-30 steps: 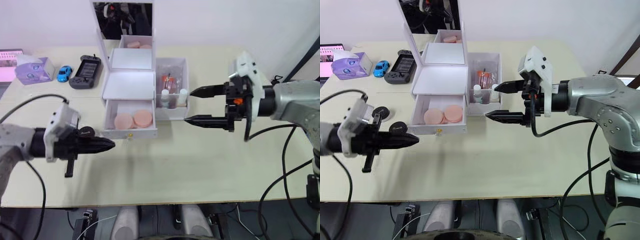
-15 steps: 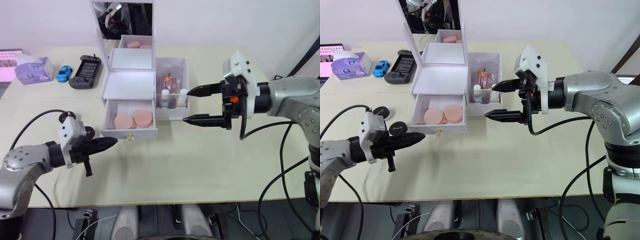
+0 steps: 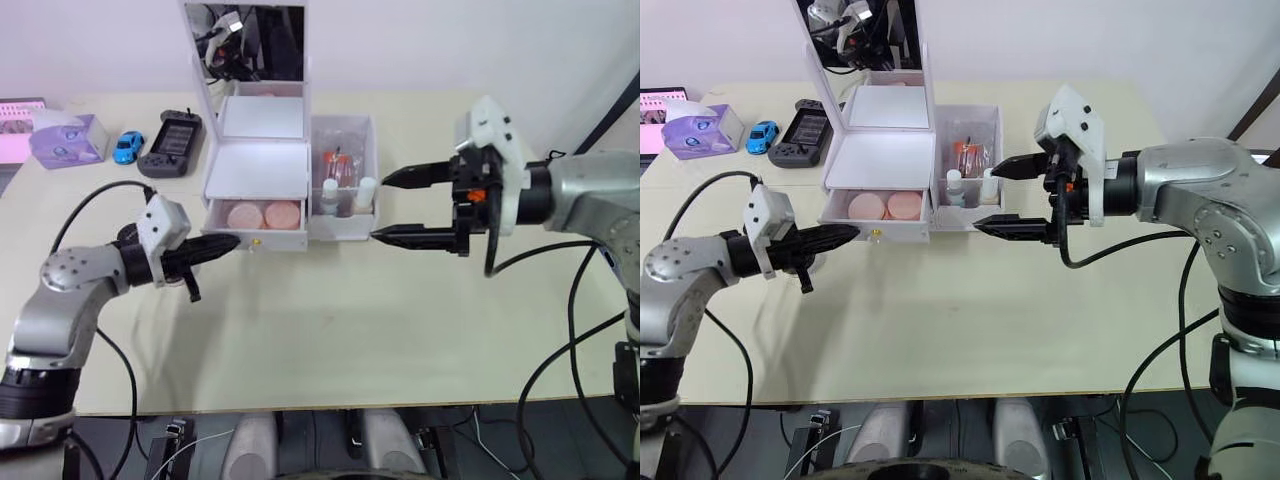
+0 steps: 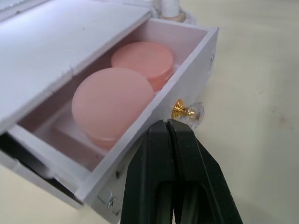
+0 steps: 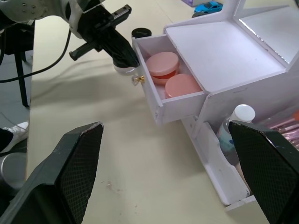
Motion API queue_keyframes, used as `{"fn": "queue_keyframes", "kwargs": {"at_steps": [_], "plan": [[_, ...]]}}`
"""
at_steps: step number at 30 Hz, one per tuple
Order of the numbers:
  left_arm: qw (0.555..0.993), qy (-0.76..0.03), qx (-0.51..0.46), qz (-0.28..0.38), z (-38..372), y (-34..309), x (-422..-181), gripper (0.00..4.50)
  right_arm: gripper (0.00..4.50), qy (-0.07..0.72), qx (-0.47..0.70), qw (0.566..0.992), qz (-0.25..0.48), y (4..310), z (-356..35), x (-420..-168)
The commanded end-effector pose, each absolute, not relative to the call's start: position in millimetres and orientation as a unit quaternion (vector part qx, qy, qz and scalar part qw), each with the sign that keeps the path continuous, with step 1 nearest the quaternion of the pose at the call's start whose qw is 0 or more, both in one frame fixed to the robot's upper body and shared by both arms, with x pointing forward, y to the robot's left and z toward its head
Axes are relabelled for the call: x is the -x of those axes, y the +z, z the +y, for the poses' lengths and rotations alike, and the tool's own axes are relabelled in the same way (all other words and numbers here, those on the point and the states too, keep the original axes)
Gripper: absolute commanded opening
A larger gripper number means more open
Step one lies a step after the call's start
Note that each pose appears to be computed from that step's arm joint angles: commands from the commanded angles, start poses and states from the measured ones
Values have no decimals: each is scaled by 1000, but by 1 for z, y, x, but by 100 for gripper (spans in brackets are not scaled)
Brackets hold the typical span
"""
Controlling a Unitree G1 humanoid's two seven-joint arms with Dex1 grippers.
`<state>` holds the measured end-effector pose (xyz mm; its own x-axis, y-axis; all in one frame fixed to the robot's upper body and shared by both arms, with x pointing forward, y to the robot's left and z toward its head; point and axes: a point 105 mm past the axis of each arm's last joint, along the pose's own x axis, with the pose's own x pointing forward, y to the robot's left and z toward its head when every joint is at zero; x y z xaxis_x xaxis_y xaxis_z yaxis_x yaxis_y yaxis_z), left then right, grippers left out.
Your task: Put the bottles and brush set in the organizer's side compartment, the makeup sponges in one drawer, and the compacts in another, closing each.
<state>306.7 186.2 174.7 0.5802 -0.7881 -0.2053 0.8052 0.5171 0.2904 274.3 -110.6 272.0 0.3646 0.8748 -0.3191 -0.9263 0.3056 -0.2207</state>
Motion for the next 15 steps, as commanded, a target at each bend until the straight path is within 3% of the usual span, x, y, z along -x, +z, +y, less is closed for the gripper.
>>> {"fn": "queue_keyframes", "kwargs": {"at_steps": [1,15], "plan": [[866,-459,-200,6,183,182,-316,4,450,546,201,812,47,284,-115,-270],[850,-466,-246,-7,176,191,-342,4,450,539,195,818,47,285,-115,-264]]}}
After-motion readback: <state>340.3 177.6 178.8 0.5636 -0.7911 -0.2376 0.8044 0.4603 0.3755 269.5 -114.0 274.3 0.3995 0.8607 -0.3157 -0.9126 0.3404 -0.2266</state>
